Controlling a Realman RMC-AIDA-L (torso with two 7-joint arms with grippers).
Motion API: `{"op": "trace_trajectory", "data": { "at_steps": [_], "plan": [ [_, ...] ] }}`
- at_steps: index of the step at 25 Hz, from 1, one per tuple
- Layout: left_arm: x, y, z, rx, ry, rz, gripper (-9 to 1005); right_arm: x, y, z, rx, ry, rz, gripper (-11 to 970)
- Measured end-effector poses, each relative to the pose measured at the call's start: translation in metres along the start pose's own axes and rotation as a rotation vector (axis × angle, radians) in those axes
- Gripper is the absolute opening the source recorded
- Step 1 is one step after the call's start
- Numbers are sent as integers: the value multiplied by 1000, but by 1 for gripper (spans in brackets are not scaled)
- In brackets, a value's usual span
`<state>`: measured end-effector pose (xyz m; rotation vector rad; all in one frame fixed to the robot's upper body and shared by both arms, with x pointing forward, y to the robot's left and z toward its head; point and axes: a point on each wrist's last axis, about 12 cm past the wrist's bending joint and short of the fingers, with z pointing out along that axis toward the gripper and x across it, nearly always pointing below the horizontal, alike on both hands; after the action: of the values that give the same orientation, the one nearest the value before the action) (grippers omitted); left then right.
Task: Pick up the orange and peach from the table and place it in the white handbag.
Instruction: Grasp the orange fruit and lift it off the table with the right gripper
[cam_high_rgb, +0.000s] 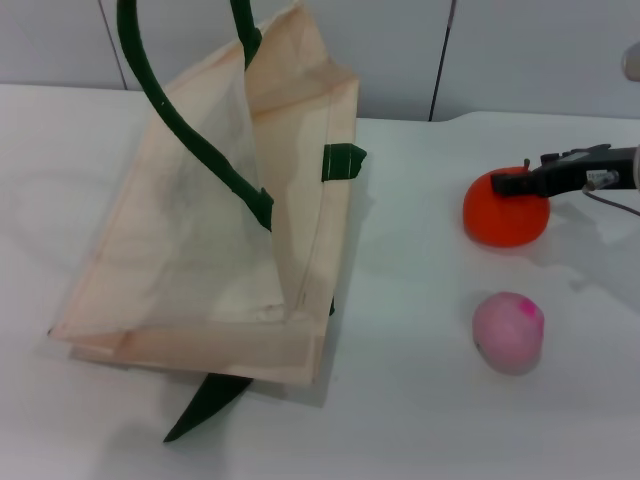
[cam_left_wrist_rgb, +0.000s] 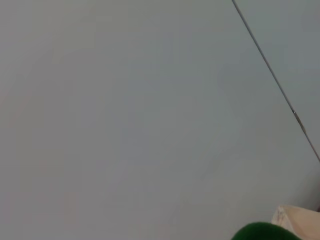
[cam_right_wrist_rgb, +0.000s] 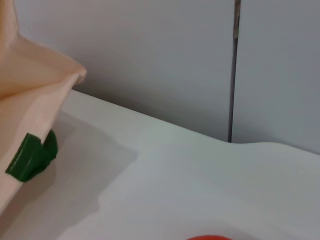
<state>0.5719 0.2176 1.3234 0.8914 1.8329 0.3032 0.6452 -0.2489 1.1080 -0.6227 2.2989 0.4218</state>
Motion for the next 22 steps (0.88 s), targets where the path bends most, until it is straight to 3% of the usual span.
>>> {"op": "trace_trajectory", "data": {
  "at_steps": [22],
  "plan": [
    [-8, 1, -1, -3, -20, 1, 123, 5, 15, 19, -60, 84, 4, 871]
  ]
}}
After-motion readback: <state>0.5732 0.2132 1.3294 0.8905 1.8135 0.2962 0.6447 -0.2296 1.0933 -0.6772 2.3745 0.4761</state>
